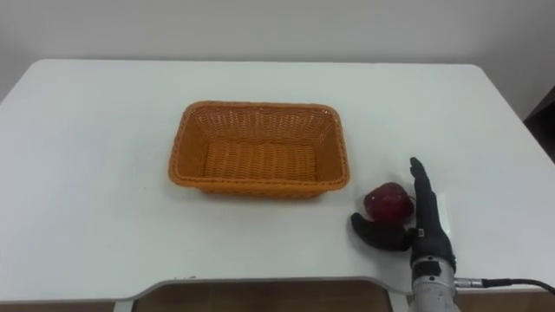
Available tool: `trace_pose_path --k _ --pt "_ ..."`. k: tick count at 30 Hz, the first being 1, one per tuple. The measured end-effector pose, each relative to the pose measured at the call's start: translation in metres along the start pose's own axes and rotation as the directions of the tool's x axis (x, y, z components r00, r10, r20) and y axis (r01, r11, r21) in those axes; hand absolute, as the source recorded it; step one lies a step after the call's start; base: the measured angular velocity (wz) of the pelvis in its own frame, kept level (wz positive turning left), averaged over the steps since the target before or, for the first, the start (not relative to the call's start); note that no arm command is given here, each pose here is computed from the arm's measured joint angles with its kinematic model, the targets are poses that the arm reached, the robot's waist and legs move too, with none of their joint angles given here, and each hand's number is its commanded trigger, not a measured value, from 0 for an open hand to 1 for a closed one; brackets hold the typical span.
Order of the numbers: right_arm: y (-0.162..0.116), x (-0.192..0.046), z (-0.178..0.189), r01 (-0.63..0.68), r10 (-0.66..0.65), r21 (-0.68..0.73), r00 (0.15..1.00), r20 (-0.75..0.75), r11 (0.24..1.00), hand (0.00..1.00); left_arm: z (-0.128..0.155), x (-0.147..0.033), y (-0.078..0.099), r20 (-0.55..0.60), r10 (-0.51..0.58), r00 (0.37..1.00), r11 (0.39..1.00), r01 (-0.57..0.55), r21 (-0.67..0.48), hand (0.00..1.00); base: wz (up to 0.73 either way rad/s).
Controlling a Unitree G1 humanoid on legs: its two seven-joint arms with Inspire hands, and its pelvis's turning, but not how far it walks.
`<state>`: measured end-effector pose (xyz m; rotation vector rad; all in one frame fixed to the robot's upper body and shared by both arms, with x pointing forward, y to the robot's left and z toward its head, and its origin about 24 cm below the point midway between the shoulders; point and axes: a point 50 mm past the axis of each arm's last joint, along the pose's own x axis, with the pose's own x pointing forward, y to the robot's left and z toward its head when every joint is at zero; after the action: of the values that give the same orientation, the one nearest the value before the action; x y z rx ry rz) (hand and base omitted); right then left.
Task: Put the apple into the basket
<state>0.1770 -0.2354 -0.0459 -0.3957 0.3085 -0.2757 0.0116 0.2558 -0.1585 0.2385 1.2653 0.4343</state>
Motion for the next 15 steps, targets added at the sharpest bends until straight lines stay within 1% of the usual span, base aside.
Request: trace_pose_path --k 2,11,15 --pt "0.000 0.000 -0.004 -0.001 0.001 -0.004 1.000 -0.003 1.000 1.00 -0.003 -0.001 0.001 -0.005 0.001 1.000 1.000 -0.001 0.002 0.00 0.00" --pt "-0.018 0.011 -0.010 0.127 -0.128 -0.033 0.992 -0.025 0.991 1.00 -0.010 -0.003 0.003 -0.017 0.033 0.999 0.999 -0.033 0.021 0.00 0.03" --pt "-0.020 0.011 -0.011 0.147 -0.148 -0.034 0.989 -0.028 0.989 1.00 -0.011 -0.003 0.003 -0.019 0.039 0.999 0.999 -0.039 0.022 0.00 0.00"
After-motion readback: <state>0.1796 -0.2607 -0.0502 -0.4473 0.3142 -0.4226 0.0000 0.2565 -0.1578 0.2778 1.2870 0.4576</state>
